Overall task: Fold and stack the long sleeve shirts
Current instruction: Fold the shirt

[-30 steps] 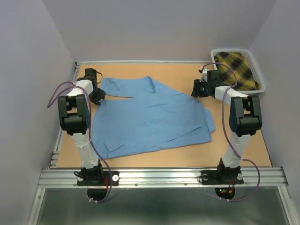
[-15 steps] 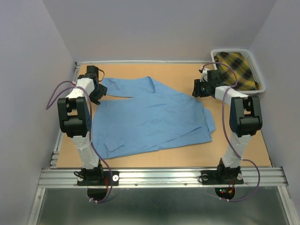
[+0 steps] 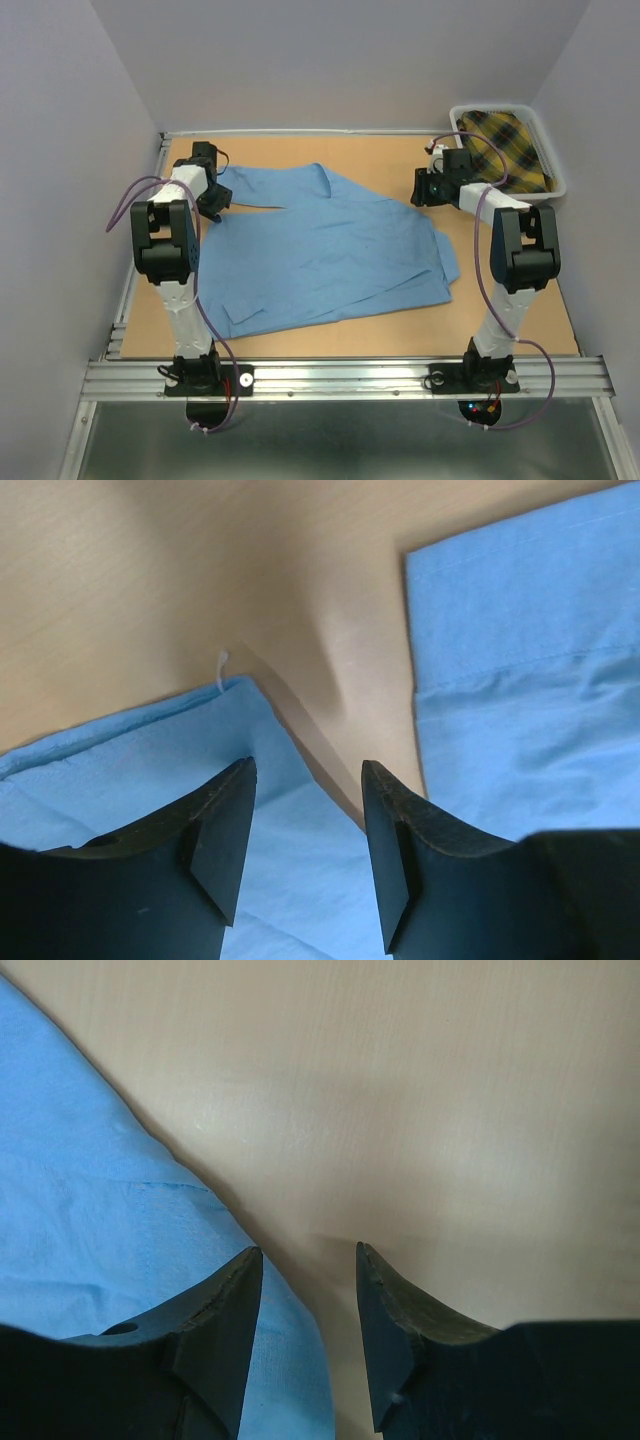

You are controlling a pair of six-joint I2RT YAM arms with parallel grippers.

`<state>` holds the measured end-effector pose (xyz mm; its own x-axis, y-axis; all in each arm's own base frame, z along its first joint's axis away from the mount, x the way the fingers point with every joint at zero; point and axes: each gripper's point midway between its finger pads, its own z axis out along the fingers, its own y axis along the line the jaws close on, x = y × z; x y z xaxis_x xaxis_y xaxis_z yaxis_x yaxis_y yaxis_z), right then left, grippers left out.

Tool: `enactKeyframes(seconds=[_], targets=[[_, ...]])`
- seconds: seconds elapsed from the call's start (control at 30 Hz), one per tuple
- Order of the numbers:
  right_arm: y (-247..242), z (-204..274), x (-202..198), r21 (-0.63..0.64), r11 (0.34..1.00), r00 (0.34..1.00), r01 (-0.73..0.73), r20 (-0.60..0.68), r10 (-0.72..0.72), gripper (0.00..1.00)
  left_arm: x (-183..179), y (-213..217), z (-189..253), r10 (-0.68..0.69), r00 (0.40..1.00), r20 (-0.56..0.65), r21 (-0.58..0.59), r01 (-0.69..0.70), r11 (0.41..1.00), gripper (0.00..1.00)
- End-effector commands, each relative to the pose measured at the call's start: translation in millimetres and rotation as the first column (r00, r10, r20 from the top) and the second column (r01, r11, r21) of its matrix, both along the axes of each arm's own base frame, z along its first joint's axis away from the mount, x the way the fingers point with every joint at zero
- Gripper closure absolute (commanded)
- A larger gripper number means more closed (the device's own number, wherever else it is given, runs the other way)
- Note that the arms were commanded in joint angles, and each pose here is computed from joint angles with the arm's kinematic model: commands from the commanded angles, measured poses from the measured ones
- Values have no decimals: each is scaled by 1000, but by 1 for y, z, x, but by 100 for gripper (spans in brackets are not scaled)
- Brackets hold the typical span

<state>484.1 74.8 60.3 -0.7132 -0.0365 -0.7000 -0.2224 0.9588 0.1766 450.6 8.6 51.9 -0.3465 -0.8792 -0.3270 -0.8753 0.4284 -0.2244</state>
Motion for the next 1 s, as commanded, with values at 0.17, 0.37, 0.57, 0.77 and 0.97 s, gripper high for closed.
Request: enactKeyframes(seconds=[0.17,0.37,0.57,0.77,0.97], targets=[[3,31,11,-14,1000,996,-11,84,12,52,-9,5,-20,18,998,-58,15,-17,1000,44],[7,34,16,-5,999,995,-38,96,39,52,-14,5,-31,17,996,-83,19,-16,1000,56],[24,40,28,52,992,988,-114,115,107,52,-22,6,-41,0,994,-112,26,3,1000,68],[47,35,30,119,968,971,-223,116,209,52,-26,8,-46,-24,992,-126,43,30,999,85],[70,24,33,163,945,957,-285,102,271,52,-29,10,-49,-59,988,-141,59,68,996,96]])
